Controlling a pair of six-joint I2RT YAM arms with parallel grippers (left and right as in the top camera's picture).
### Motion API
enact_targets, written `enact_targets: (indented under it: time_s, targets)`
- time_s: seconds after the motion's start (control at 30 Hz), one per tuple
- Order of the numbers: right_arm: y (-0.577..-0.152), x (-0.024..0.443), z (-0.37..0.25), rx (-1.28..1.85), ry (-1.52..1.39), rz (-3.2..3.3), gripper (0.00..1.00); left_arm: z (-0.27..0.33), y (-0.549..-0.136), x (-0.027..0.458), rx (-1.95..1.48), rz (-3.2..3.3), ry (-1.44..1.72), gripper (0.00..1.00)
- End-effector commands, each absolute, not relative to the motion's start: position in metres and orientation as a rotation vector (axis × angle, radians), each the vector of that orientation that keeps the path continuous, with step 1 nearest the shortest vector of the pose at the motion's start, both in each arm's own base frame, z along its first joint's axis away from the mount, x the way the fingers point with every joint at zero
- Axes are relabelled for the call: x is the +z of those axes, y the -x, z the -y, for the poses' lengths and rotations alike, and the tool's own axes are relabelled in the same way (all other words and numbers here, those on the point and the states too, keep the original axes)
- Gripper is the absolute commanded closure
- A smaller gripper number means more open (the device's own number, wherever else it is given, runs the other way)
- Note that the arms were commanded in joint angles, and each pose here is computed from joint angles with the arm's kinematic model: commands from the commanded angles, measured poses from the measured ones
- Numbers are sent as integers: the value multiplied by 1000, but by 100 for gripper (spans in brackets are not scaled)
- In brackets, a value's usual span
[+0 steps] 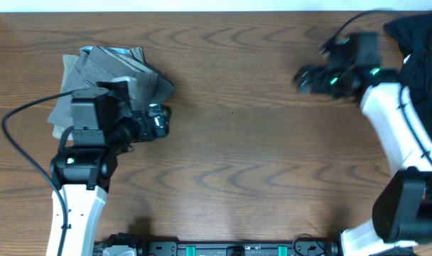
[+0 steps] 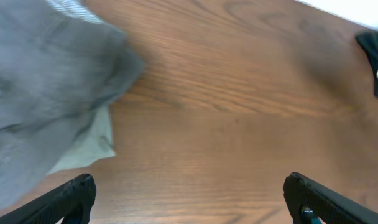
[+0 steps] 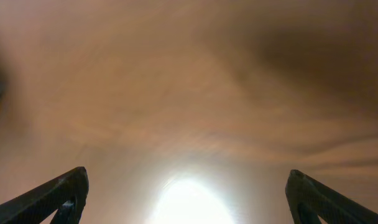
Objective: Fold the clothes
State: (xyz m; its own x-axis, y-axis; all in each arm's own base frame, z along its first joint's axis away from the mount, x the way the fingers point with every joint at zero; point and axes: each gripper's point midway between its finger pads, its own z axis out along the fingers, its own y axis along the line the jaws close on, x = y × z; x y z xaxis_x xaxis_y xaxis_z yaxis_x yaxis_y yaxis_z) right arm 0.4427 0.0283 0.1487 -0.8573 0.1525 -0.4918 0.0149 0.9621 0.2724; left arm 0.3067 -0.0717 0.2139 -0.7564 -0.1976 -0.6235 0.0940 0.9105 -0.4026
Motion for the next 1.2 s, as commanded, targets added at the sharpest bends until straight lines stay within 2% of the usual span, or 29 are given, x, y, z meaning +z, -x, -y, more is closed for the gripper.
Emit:
enact_targets:
  time_s: [0.0,0.2,0.4,0.6,0.8,1.0,1.1,1.17]
  targets:
    - [-472,168,51,151,-383,-2507,1,83,-310,212,-535,-2384,12,2]
    - [-493,167,157,57,-644,-2416,7,95,-308,201,-529,-2427,-31,2]
    - [-474,118,253,-168,-873,-2397,7,98,-307,201,-533,-2429,-40,2]
    - [-448,62,306,-239,-992,-2447,10,97,-306,200,-532,-2435,-39,2]
    - [-436,41,342,-299,-951,-2461,9,97,-306,200,-532,-2435,-38,2]
    - [-434,21,356,-307,-952,-2458,12,98,-306,200,-536,-2436,-30,2]
    - [-436,4,355,-284,-951,-2470,19,98,-306,200,-542,-2438,-15,2]
    - [-437,-4,354,-272,-951,-2478,37,98,-306,200,-548,-2438,-1,2]
